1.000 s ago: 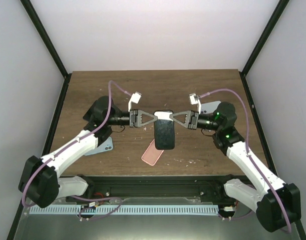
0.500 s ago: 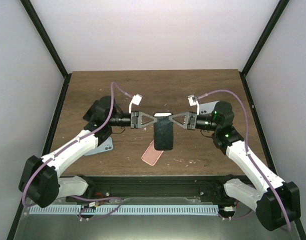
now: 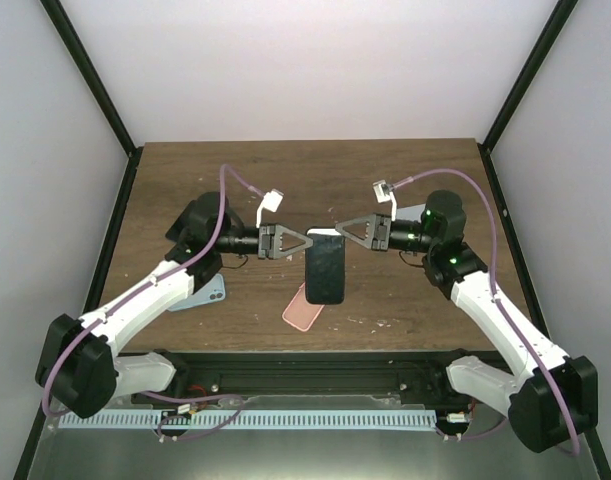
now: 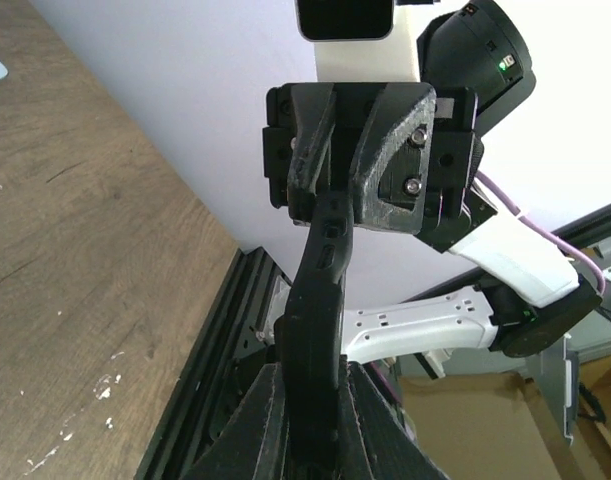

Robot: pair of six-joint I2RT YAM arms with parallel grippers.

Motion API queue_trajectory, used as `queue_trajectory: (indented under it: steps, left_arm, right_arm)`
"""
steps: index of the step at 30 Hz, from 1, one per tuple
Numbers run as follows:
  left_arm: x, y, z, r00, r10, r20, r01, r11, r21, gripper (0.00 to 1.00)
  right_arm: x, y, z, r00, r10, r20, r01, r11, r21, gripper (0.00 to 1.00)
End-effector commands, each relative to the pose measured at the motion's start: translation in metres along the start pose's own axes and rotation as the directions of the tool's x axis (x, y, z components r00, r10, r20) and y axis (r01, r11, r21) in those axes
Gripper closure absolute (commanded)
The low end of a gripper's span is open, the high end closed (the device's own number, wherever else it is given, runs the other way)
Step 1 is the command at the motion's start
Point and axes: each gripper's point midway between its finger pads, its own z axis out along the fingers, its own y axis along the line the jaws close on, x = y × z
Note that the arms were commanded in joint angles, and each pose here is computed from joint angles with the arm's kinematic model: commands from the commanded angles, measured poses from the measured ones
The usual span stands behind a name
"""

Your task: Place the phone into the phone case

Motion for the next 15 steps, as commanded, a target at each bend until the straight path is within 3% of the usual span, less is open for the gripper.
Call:
queue_trajectory:
  steps: [1,6,15]
  left_arm:
    - [-0.006,-0.005,-0.002,0.999,0.032,0.013,-0.032,0.999,-0.029,1.0]
    - [-0.009,0.026,-0.003,1.0,0.009,0.018,-0.006,0.982,-0.187,1.0]
    - [-0.011,0.03,-0.001,0.999,-0.025,0.025,0.029,0.982,-0.187,1.0]
  right_arm:
    - [-0.014,0.022,0.0,0.998,-0.07,-0.004,0.07,0.998,-0.003,0.91]
    - [-0.019,0.014,0.0,0.997,-0.073,-0.003,0.073,0.996,0.058,0.99]
    - [-0.021,0.005,-0.002,0.994,-0.11,0.027,0.106,0.987,0.12,0.97]
